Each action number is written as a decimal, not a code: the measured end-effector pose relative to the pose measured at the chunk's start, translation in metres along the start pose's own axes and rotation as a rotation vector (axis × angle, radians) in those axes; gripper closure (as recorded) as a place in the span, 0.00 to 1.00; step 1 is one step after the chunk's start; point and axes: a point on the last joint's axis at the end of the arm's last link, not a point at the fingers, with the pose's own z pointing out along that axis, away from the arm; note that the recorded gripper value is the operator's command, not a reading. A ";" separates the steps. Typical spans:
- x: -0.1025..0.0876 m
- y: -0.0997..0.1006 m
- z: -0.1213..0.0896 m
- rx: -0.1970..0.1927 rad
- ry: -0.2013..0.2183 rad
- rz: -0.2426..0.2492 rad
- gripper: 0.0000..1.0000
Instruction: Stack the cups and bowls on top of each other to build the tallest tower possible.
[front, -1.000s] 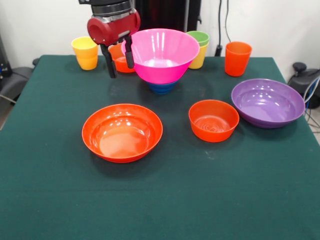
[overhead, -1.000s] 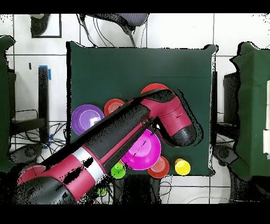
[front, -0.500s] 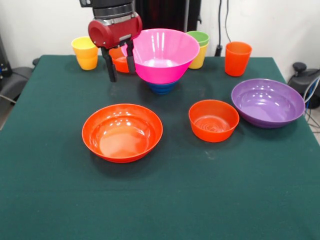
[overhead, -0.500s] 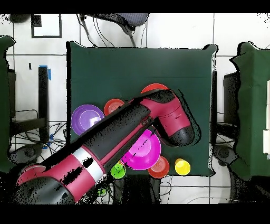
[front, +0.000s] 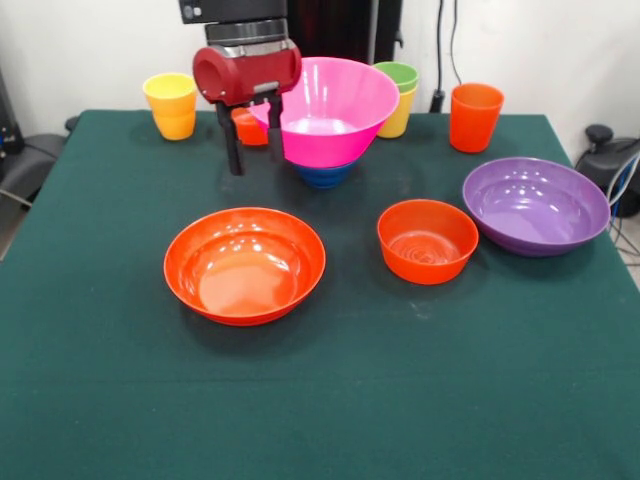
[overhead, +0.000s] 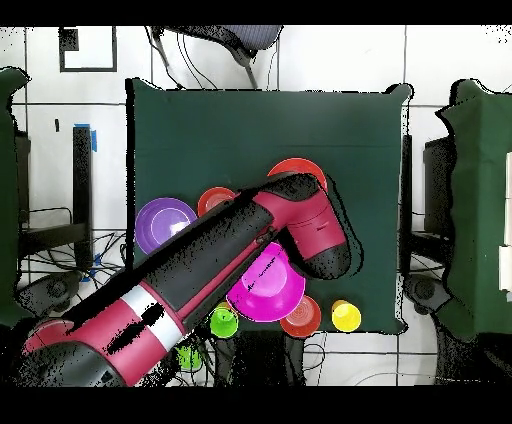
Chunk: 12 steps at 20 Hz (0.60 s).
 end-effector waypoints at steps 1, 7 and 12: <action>-0.001 0.001 0.000 0.001 0.000 -0.001 0.00; -0.007 0.015 0.002 -0.007 0.008 -0.015 0.00; -0.009 0.029 0.006 -0.012 0.026 -0.027 0.00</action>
